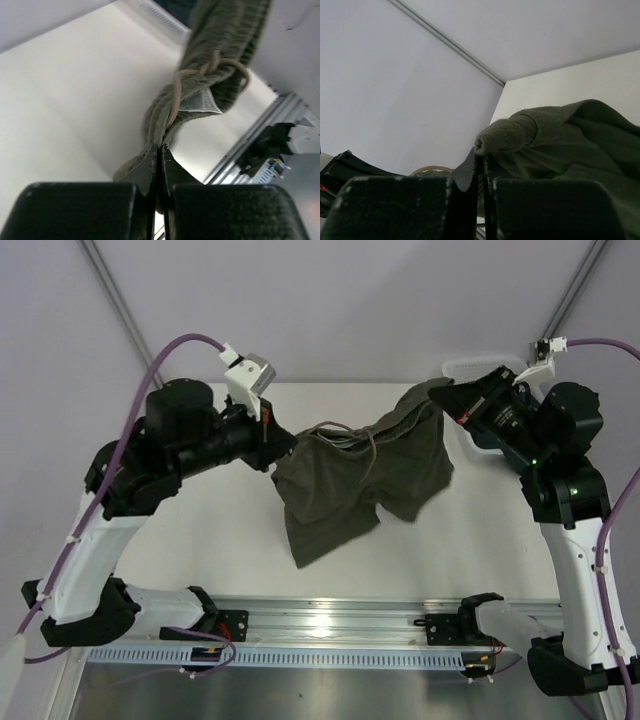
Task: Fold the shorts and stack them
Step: Flatten the shorts out
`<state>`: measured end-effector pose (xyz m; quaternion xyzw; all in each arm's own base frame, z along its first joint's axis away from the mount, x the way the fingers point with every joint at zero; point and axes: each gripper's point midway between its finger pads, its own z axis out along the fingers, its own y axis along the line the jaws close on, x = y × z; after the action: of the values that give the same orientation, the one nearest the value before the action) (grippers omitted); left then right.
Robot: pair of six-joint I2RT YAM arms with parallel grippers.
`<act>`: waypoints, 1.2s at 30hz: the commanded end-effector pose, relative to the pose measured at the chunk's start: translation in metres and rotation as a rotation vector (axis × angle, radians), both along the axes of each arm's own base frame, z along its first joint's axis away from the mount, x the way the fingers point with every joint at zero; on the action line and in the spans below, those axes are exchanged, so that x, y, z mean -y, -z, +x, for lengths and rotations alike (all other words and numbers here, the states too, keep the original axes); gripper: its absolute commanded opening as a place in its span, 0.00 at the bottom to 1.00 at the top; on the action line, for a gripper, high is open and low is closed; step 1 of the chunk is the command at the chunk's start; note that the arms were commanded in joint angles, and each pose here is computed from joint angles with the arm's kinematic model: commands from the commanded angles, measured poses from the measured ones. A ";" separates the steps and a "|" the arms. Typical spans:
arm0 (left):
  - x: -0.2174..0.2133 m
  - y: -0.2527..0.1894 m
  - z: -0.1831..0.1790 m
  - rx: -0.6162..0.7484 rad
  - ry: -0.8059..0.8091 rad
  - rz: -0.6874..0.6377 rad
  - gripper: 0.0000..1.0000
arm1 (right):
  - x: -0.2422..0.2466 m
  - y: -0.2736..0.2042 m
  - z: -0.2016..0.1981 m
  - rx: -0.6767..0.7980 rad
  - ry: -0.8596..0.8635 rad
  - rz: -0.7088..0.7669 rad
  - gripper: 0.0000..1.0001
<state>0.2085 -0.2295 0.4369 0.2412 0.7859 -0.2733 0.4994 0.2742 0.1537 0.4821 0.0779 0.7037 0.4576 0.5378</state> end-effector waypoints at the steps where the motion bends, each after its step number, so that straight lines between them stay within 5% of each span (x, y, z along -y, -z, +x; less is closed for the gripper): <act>1: -0.009 -0.070 -0.046 0.161 0.173 -0.166 0.00 | 0.003 -0.084 -0.048 0.300 -0.050 0.051 0.00; 10: -0.056 -0.091 -0.129 0.319 0.339 -0.332 0.00 | 0.022 -0.090 -0.156 0.421 -0.071 0.165 0.00; 17: -0.059 -0.082 -0.142 0.288 0.371 -0.362 0.00 | 0.035 -0.086 -0.210 0.430 -0.037 0.173 0.00; 25: -0.026 -0.078 -0.080 0.139 0.202 -0.299 0.00 | 0.030 -0.055 -0.124 0.209 0.012 0.089 0.00; 31: 0.027 0.015 -0.024 0.013 0.200 -0.208 0.01 | 0.021 0.019 -0.052 0.041 -0.006 0.066 0.00; 35: 0.048 0.052 -0.021 -0.010 0.274 -0.220 0.27 | 0.017 0.026 -0.032 0.026 -0.017 0.038 0.00; 36: 0.050 0.051 -0.027 -0.006 0.307 -0.239 0.43 | 0.016 0.023 -0.031 0.032 -0.024 0.037 0.00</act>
<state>0.1908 -0.2694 0.3532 0.2845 0.7648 -0.3790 0.4365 0.2563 0.1348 0.4046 0.1365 0.7400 0.4609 0.4704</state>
